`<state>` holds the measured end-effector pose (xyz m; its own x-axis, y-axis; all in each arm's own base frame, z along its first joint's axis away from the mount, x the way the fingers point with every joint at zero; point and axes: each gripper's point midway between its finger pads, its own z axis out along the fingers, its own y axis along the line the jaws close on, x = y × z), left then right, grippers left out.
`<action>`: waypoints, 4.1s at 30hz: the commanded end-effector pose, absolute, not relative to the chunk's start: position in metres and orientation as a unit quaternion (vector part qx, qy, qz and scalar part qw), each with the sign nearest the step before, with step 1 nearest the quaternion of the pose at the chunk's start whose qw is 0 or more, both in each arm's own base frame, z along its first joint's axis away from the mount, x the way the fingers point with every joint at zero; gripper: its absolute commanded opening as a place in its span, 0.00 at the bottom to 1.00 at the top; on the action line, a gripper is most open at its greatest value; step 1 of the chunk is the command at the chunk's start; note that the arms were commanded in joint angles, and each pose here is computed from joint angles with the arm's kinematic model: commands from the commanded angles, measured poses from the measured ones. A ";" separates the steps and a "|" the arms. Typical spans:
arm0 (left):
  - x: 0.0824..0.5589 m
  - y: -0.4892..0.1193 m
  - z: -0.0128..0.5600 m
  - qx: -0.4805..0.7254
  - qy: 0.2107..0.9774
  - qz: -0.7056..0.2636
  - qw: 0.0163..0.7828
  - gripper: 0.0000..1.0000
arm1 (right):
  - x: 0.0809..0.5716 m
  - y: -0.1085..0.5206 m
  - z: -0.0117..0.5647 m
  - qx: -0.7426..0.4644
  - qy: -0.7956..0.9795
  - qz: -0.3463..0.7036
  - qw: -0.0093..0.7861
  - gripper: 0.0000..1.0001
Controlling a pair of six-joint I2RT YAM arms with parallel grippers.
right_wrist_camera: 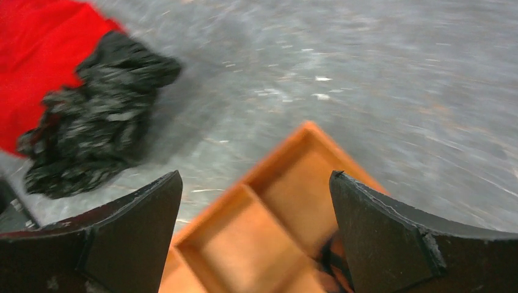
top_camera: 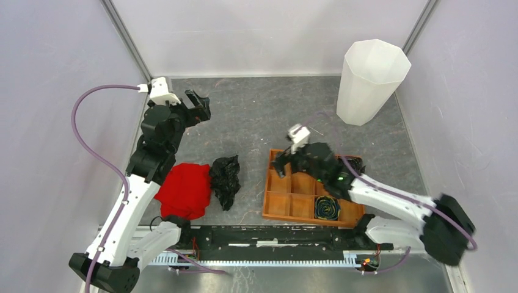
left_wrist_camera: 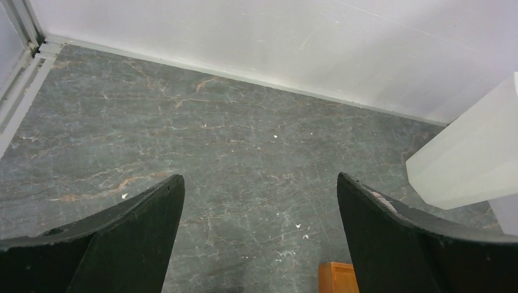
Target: Put the trash bags into the trash bin
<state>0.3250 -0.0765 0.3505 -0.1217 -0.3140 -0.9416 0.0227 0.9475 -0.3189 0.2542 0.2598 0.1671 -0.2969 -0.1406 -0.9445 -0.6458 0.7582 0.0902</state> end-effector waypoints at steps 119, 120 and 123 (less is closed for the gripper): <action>0.382 -0.127 0.252 -0.056 0.836 -0.163 0.521 0.26 | 0.414 0.278 0.171 -0.113 0.685 0.368 0.619 0.09; 0.383 -0.130 0.247 -0.049 0.842 -0.165 0.511 0.28 | 0.413 0.278 0.171 -0.115 0.685 0.368 0.618 0.09; 0.388 -0.138 0.227 -0.046 0.863 -0.172 0.473 0.29 | 0.413 0.280 0.170 -0.119 0.685 0.369 0.617 0.11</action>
<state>0.3832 -0.1331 0.2339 -0.4897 -0.2688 -0.8294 0.0791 0.9337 -0.3493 0.4133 0.2763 0.1485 -0.2716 0.2906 -0.9175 -0.5775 0.7134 0.3969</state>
